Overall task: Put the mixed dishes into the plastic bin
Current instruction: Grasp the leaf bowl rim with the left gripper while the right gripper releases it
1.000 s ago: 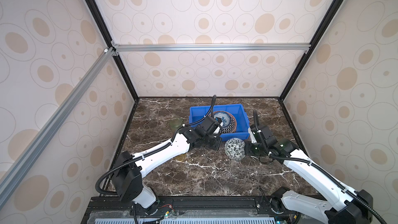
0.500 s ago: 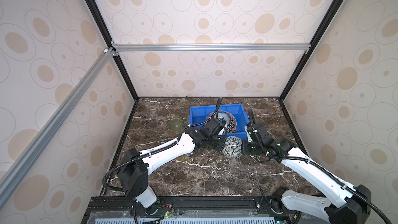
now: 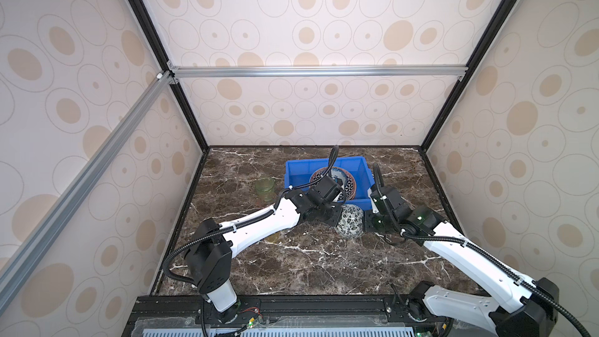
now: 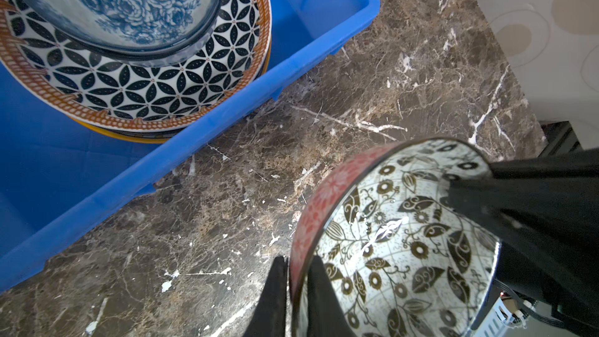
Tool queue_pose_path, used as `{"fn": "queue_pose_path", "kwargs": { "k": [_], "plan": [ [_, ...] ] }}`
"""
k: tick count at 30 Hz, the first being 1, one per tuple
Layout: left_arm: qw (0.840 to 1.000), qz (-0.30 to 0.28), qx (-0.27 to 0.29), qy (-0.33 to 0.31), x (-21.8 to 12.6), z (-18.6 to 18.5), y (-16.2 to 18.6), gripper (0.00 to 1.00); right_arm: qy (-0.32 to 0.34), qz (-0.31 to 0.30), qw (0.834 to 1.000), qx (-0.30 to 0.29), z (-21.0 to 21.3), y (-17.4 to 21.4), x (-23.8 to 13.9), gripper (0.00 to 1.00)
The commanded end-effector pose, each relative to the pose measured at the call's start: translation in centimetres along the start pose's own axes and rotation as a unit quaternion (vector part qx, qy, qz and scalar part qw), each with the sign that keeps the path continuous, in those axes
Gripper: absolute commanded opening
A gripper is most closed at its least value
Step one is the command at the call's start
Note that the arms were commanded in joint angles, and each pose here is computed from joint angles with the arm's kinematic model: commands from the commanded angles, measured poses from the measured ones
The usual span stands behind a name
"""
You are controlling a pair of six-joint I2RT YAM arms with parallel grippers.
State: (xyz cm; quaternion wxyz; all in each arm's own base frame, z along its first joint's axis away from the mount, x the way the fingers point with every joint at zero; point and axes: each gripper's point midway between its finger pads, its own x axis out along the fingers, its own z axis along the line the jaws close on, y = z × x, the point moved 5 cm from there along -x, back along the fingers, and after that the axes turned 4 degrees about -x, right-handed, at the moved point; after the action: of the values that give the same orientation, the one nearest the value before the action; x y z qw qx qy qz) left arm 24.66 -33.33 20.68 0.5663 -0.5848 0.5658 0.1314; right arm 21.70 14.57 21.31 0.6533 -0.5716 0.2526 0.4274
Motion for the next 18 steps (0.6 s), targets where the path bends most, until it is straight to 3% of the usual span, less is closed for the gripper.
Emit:
{"fn": "queue_pose_path", "kwargs": {
  "k": [1,5,11,18],
  "plan": [
    [1.0,-0.009,-0.005,-0.005,-0.1,-0.6,-0.9,0.09,-0.025,-0.047,0.999,0.013,1.0,-1.6,-1.7,0.0],
    [1.0,-0.011,-0.008,-0.013,0.0,-0.5,-1.1,0.02,-0.026,-0.048,0.998,0.014,1.0,-1.6,-1.8,0.0],
    [0.999,-0.018,-0.011,-0.027,-0.3,-0.2,-1.4,0.0,-0.031,-0.049,0.998,0.022,1.1,-1.4,-1.5,0.0],
    [0.999,-0.03,-0.009,-0.043,-0.7,-0.1,-2.1,0.0,-0.051,-0.05,0.997,0.019,1.6,-1.4,-1.6,0.28]
  ]
}}
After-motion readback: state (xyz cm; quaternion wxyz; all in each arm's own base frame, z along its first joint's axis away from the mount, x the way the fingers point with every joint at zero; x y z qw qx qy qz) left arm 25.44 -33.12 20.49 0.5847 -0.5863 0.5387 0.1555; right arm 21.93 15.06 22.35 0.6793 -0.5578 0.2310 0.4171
